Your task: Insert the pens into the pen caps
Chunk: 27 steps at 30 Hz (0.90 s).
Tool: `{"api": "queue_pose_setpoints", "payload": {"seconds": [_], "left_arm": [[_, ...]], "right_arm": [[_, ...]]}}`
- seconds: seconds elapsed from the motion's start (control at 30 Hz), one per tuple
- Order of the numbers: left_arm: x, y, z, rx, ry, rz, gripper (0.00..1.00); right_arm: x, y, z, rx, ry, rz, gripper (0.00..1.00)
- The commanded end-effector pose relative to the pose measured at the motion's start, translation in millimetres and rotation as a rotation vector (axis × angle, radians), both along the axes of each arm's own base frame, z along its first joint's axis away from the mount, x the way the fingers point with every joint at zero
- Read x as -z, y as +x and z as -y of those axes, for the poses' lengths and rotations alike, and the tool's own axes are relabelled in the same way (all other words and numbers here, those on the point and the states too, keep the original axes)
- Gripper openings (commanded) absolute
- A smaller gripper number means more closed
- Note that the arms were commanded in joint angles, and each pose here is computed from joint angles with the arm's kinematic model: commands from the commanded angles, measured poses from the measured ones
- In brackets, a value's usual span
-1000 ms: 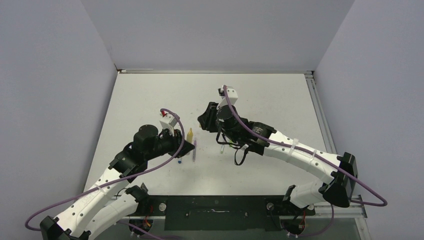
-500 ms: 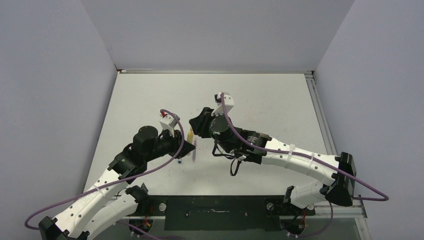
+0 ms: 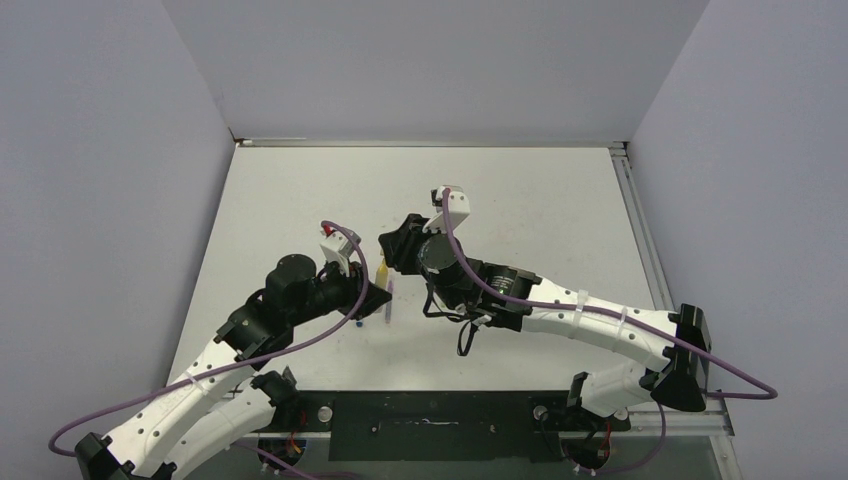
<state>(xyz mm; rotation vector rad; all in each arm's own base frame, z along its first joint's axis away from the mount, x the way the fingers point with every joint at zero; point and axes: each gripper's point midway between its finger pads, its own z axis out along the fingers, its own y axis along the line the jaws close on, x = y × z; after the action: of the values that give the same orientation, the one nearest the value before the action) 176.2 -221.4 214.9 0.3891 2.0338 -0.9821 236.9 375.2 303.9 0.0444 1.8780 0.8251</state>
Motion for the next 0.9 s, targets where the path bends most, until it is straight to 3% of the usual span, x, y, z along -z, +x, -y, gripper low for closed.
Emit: {"api": "queue_pose_setpoints", "payload": {"seconds": [0.0, 0.87], "left_arm": [[-37.7, 5.1, 3.8, -0.008, -0.073, 0.091, 0.0], [-47.0, 2.9, 2.3, -0.013, -0.081, 0.118, 0.0]], "right_arm": [[-12.4, 1.7, -4.6, 0.02, 0.026, 0.036, 0.05], [4.9, -8.1, -10.7, 0.0, -0.031, 0.018, 0.05]]}}
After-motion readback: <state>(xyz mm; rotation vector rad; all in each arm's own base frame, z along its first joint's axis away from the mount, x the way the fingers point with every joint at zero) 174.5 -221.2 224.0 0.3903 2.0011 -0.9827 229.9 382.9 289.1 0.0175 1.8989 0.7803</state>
